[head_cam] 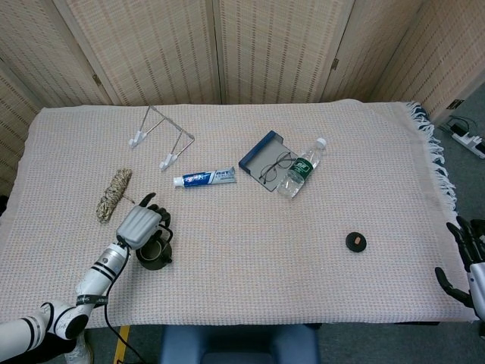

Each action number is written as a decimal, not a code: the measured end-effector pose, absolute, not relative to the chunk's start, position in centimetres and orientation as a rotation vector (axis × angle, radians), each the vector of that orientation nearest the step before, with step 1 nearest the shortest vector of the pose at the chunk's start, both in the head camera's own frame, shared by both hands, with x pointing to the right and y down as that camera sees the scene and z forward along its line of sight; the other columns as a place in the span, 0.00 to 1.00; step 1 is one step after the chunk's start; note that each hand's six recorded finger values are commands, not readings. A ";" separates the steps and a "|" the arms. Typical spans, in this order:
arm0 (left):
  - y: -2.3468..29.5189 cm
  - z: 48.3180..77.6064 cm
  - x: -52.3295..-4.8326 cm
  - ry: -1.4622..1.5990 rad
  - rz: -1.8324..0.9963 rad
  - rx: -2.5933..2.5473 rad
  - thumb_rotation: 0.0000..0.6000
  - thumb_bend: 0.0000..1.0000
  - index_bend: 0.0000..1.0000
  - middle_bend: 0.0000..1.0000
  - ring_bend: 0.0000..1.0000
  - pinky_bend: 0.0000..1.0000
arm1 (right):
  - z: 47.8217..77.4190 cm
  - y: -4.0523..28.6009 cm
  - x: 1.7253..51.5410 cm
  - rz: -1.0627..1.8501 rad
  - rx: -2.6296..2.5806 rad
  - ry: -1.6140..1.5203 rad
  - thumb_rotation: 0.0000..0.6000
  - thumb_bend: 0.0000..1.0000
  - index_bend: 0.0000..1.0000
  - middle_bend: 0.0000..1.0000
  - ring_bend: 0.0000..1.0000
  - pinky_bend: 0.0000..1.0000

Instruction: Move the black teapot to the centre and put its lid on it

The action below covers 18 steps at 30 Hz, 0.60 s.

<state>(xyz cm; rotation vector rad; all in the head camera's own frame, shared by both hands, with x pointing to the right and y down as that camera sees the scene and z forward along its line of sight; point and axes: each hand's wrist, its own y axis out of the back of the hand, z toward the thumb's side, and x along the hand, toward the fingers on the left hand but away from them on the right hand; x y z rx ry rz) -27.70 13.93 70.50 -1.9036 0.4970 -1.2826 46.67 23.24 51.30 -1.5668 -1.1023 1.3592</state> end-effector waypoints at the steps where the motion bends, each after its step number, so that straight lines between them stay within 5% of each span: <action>1: 13.9 70.7 -27.6 0.501 -1.281 -1.904 1.00 0.38 0.54 0.47 0.37 0.07 | 51.3 23.3 46.7 1.360 -1.566 -1.104 1.00 0.39 0.02 0.06 0.18 0.03; 18: 13.2 69.6 -27.0 0.597 -1.181 -1.911 1.00 0.48 0.75 0.69 0.57 0.08 | 51.7 23.3 46.9 1.370 -1.568 -1.112 1.00 0.39 0.02 0.06 0.18 0.03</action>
